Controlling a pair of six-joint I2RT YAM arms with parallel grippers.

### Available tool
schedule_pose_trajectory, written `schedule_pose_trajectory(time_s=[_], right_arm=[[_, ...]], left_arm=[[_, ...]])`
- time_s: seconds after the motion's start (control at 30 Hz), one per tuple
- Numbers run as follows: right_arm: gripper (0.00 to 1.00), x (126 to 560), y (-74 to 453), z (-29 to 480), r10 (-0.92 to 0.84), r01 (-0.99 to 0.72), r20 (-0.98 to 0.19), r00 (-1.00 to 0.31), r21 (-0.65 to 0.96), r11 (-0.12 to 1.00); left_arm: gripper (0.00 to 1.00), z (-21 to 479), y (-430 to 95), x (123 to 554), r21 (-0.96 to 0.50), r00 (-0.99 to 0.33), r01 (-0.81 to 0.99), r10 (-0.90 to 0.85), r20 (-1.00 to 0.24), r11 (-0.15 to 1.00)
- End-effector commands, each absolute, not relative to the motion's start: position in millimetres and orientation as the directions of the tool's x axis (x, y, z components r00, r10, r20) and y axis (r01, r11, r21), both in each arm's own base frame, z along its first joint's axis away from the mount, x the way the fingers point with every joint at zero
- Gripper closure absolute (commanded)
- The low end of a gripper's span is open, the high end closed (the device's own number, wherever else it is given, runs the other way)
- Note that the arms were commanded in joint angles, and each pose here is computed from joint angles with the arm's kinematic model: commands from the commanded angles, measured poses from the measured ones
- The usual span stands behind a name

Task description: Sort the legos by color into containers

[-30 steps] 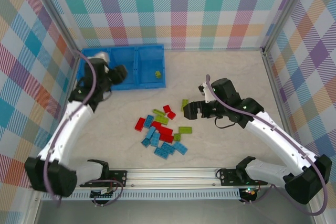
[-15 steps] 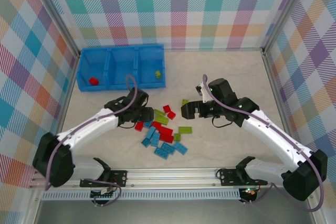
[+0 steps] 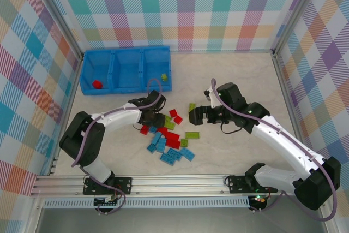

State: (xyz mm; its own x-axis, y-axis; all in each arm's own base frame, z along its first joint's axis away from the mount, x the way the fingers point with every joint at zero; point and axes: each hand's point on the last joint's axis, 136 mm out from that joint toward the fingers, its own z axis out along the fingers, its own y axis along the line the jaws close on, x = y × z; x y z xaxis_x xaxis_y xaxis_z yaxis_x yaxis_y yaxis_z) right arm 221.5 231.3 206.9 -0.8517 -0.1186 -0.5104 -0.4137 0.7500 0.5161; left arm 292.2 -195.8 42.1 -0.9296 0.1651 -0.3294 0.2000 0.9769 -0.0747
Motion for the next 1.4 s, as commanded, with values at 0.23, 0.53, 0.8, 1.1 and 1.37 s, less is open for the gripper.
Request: schedule_pose_trajectory(time_s=[0.23, 0.53, 0.8, 1.1, 1.37], right_arm=[[0.00, 217, 230, 212, -0.109, -0.417, -0.521, -0.846, 0.522, 0.744], [0.00, 218, 231, 214, -0.096, -0.414, -0.526, -0.845, 0.531, 0.739], [0.00, 216, 231, 218, -0.092, -0.410, -0.517, -0.851, 0.544, 0.733], [0.00, 214, 231, 223, -0.081, -0.415, -0.530, -0.844, 0.550, 0.725], [0.00, 210, 229, 226, -0.079, -0.419, -0.534, -0.842, 0.554, 0.719]], left_arm=[[0.55, 25, -195, 294, -0.008, -0.931, 0.236, 0.224, -0.289, 0.972], [0.62, 25, -183, 280, 0.006, -0.929, 0.254, 0.245, -0.279, 0.967], [0.75, 40, -198, 288, -0.078, -0.917, 0.245, 0.205, -0.342, 0.966], [0.77, 146, -162, 368, 0.023, -0.759, 0.089, 0.083, -0.646, 0.996], [0.78, 190, -79, 492, 0.008, -0.610, -0.212, -0.126, -0.782, 0.977]])
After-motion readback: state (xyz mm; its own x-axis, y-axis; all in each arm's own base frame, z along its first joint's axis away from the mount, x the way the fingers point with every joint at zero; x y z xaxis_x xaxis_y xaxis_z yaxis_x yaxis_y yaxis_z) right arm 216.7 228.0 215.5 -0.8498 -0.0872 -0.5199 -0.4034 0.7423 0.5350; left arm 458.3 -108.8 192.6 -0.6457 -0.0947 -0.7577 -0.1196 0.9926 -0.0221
